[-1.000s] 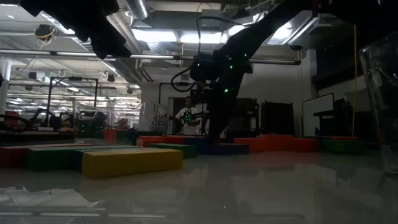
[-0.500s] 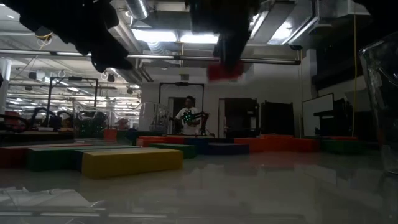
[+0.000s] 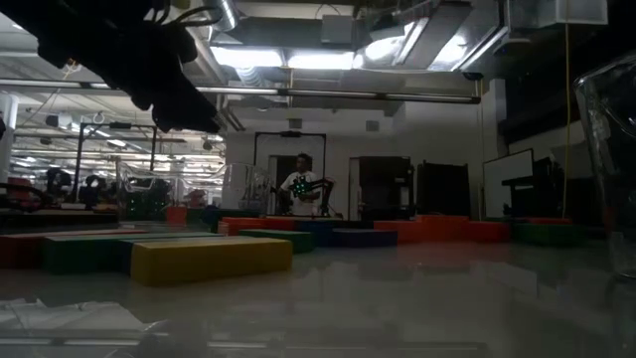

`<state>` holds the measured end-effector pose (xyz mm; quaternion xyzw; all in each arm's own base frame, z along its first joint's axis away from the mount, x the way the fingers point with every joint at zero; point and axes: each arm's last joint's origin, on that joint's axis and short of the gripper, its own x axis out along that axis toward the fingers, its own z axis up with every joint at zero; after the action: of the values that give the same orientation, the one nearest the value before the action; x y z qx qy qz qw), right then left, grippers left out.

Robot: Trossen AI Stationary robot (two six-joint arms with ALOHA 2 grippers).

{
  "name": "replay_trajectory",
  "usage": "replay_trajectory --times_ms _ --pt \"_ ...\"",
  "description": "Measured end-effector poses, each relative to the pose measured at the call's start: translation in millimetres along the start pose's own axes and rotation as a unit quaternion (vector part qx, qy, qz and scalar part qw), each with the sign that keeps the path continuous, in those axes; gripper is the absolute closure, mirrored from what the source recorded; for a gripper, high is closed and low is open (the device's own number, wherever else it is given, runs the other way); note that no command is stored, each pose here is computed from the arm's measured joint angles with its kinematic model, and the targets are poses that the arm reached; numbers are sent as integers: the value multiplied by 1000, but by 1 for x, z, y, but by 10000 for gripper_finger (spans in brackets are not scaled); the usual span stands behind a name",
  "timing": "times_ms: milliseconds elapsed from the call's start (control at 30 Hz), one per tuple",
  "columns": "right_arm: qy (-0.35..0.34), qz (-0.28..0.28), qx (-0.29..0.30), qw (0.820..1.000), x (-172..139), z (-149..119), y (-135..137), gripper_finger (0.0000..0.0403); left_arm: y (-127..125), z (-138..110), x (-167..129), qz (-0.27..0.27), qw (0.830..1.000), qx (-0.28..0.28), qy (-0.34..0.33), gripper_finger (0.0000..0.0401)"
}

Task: Sort blocks by size
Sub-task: Put the rectangular red game piece into the bottom transparent bin

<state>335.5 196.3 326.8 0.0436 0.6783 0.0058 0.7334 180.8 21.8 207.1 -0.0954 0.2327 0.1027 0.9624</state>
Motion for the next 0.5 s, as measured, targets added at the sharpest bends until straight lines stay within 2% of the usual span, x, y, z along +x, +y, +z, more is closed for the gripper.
replay_trajectory --times_ms 100,267,333,500 --pt "-4 -15 32 999 4 -22 30 257 0 -1 3 1 1000 0 5 190" --pt "-29 -37 46 998 6 -57 69 251 0 -3 10 3 1000 -5 13 190" --pt "-39 -44 41 997 7 -68 81 243 0 -4 14 8 1000 1 19 190" --pt "-44 -45 83 995 9 -83 94 219 1 -9 23 15 999 3 40 190"
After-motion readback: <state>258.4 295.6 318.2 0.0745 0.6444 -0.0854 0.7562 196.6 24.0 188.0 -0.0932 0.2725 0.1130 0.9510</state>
